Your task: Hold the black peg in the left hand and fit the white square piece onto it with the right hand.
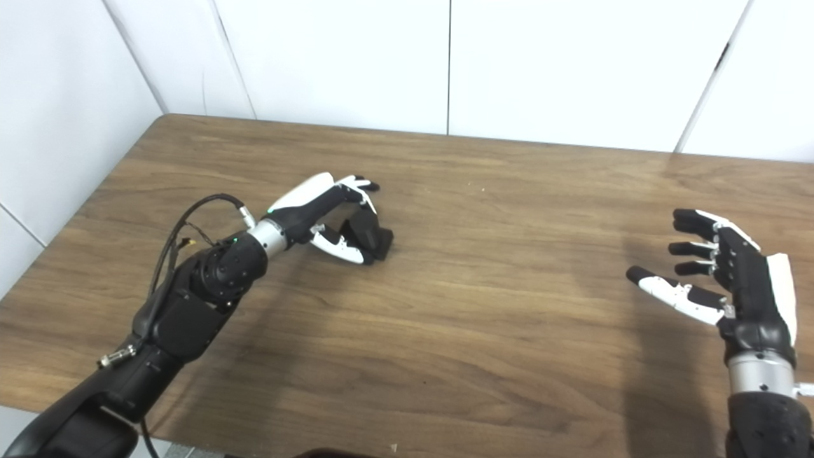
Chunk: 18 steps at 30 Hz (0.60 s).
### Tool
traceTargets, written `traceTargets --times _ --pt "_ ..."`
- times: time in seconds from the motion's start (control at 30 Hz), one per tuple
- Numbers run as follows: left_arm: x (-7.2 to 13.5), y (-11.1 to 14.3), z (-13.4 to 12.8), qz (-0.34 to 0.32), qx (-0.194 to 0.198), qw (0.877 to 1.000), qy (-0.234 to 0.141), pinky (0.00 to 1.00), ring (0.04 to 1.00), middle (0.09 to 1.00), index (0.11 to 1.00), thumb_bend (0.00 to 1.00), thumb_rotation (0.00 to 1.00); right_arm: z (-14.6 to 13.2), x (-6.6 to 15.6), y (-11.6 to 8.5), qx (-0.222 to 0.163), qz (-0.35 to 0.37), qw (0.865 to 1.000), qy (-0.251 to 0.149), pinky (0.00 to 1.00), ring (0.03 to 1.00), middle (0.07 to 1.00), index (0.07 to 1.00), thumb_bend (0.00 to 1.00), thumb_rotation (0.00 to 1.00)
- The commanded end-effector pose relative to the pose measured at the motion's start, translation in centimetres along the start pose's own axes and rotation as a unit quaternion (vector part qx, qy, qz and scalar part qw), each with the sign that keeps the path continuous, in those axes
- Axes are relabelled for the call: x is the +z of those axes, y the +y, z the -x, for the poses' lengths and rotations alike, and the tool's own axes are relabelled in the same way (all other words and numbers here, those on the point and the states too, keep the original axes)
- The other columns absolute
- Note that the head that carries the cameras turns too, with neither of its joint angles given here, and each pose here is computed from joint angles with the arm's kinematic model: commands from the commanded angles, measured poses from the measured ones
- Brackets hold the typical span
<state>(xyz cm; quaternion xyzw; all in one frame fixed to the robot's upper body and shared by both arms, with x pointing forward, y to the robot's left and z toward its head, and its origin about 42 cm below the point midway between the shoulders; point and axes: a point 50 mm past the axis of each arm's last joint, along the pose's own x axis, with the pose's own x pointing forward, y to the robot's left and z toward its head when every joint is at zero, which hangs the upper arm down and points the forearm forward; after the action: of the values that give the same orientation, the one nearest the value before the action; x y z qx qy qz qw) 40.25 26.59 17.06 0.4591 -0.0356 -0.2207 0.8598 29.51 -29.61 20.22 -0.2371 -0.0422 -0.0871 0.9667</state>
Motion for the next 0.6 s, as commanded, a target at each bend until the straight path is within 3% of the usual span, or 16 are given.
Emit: traceTargets --times 0.0,0.17,0.57 --pt "2.0 0.3 -0.3 -0.009 -0.009 0.999 -0.049 0.98 1.000 0.928 0.488 0.52 0.08 -0.7 1.8 -0.7 -0.014 -0.002 0.999 -0.044 0.55 0.656 0.747 0.731 0.62 0.00" --pt "3.3 -0.8 -0.4 -0.006 -0.027 0.997 -0.072 0.96 1.000 0.930 0.488 0.52 0.08 -0.8 1.8 -0.6 -0.014 -0.001 0.999 -0.049 0.54 0.649 0.740 0.726 0.62 0.00" --pt "6.3 -6.3 -1.0 0.012 -0.074 0.989 -0.130 0.95 1.000 0.942 0.489 0.52 0.09 -0.7 1.7 -0.5 -0.016 0.004 0.999 -0.043 0.55 0.660 0.746 0.734 0.62 0.00"
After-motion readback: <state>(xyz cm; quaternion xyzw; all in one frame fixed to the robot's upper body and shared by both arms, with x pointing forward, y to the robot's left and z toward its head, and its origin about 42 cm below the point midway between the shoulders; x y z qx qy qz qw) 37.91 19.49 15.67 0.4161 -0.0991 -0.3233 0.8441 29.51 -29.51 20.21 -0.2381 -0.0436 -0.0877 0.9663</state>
